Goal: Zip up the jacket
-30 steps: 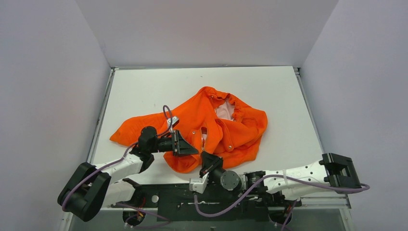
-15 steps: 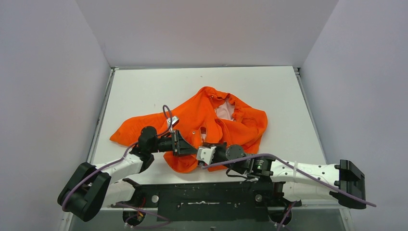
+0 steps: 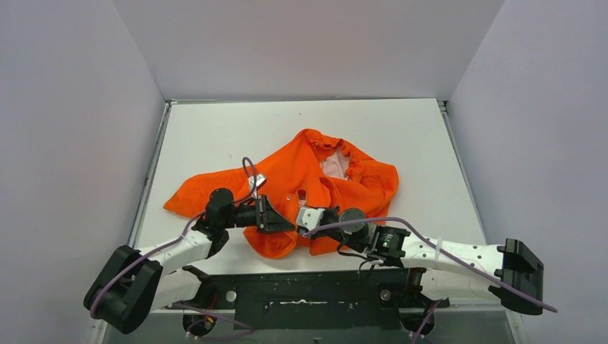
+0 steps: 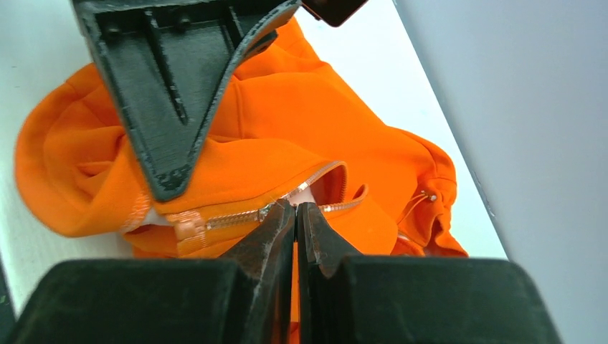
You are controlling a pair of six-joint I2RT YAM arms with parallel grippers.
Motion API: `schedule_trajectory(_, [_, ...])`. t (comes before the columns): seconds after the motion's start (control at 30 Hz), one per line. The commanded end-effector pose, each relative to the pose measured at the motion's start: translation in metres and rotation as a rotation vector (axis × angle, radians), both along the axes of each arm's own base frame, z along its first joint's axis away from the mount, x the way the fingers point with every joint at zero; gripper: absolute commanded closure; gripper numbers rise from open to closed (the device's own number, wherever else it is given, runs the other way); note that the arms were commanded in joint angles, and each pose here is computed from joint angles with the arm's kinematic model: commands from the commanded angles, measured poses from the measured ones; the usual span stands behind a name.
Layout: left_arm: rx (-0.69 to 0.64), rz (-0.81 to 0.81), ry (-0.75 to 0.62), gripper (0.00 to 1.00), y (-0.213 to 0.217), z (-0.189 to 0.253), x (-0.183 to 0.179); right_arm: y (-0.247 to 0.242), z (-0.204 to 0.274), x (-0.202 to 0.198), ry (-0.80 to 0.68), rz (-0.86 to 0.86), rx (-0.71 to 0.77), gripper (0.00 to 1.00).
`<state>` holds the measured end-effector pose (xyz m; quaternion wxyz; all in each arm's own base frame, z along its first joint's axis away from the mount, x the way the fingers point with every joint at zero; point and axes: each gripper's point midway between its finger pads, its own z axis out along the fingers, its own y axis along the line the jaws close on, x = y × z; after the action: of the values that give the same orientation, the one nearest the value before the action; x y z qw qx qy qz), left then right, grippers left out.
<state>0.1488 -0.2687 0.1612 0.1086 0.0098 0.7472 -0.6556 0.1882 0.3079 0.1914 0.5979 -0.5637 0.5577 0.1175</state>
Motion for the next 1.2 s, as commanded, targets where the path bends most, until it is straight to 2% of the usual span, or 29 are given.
schedule_trajectory(0.0, [-0.023,-0.075,-0.064,1.0,-0.001,0.013,-0.011,-0.007,0.036,0.035,-0.134,-0.168,0.075,1.0])
schedule_trajectory(0.3, [0.013,-0.054,-0.061,1.0,0.001,0.009,-0.01,-0.021,0.065,0.067,-0.271,-0.338,0.095,1.0])
schedule_trajectory(0.53, [0.072,0.007,-0.105,1.0,0.002,0.015,0.005,-0.036,0.085,0.084,-0.326,-0.428,0.1,1.0])
schedule_trajectory(0.97, [0.157,0.105,-0.152,1.0,0.016,0.031,0.063,-0.115,0.155,0.125,-0.377,-0.704,0.173,1.0])
schedule_trajectory(1.17, [0.293,0.212,-0.194,1.0,0.045,0.041,0.096,-0.161,0.19,0.141,-0.386,-0.839,0.228,1.0])
